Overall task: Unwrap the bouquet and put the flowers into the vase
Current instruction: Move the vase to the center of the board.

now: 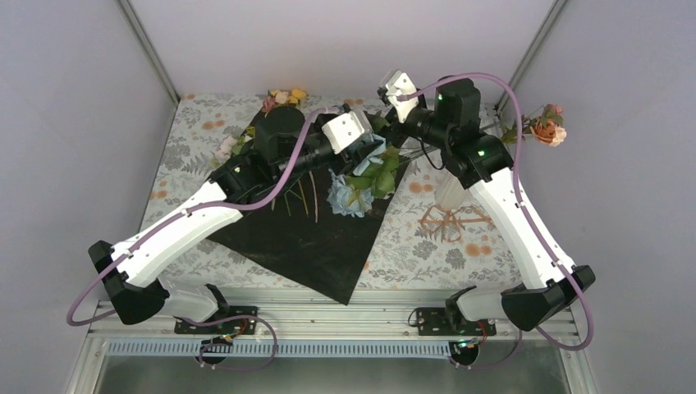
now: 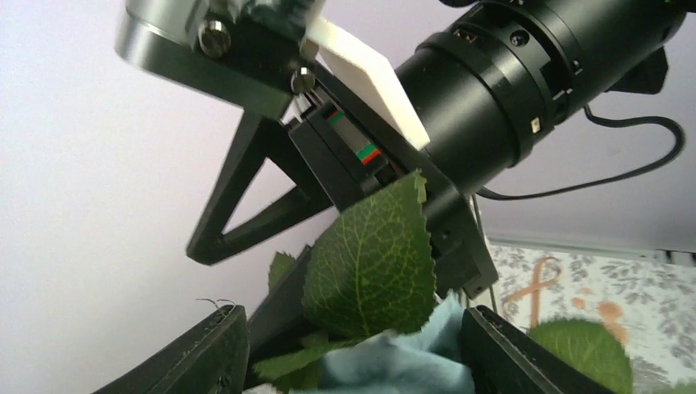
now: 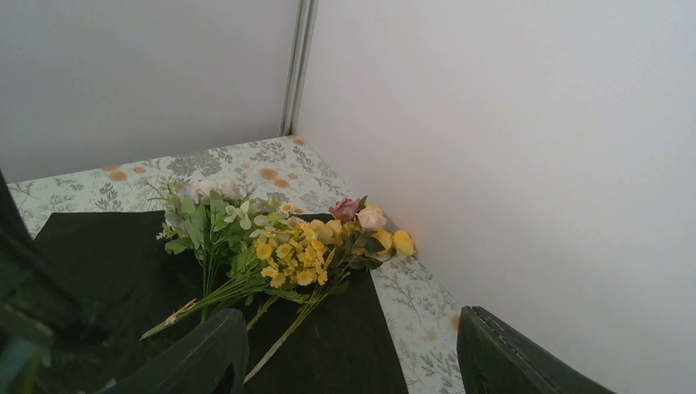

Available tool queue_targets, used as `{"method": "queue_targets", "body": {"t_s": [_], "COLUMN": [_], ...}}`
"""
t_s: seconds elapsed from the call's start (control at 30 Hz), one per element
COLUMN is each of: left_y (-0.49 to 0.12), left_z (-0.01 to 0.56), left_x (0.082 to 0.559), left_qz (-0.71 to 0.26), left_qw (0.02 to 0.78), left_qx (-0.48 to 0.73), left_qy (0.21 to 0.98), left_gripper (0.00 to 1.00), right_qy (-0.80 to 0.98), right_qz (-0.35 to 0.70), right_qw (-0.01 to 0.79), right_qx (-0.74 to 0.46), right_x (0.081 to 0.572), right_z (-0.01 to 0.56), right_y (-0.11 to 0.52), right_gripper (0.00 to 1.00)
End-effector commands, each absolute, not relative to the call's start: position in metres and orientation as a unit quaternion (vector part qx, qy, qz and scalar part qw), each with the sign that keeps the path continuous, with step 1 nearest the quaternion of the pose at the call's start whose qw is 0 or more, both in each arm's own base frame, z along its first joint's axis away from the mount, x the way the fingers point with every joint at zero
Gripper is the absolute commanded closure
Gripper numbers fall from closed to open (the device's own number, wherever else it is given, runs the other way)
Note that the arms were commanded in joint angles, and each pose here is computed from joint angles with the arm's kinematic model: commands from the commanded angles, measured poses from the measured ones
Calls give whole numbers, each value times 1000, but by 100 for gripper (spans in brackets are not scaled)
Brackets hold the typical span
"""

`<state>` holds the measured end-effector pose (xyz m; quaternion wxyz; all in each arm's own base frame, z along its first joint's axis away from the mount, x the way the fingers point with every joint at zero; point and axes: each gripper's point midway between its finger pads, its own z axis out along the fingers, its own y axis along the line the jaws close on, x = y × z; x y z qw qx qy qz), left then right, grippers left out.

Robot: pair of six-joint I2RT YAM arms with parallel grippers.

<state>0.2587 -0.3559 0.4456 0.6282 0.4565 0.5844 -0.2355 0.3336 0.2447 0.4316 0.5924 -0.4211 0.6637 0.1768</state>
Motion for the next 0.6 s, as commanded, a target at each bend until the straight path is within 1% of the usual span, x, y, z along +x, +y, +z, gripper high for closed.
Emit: {"method": "queue_targets", "body": {"t_s": [0.0, 0.07, 0.17, 0.2, 0.3, 0.33, 0.37, 0.4, 0.57], "left_y": [-351, -355, -358, -360, -359, -359, -358, -358, -357], "left_z": [472, 471, 470, 469, 469, 469, 469, 468, 464], "left_x": [259, 258, 259, 258, 256, 256, 254, 254, 254], "left_qz": [-208, -206, -203, -202, -201, -199, -199, -197, -186], "left_qw": [678, 677, 674, 673, 672, 672, 671, 670, 669], "left_qx": [441, 448, 455, 459, 464, 465, 468, 471, 477], "left_qy": [550, 547, 545, 544, 542, 541, 539, 538, 538], "left_gripper": [36, 39, 52, 58, 83, 87, 95, 97, 98], "right_qy": [668, 670, 670, 670, 665, 663, 659, 656, 630], "right_qz": [176, 175, 172, 170, 164, 161, 158, 155, 139], "right_qw": [595, 591, 588, 588, 587, 587, 586, 586, 590], "right_qx": [-411, -414, -418, -420, -432, -437, -444, -451, -485], "right_x": [332, 331, 330, 329, 325, 324, 321, 319, 306], "right_z": [437, 434, 430, 429, 425, 423, 421, 418, 412], "right_y": [247, 248, 247, 247, 246, 246, 245, 245, 242], "right_gripper": [35, 35, 35, 34, 33, 32, 31, 30, 23]}}
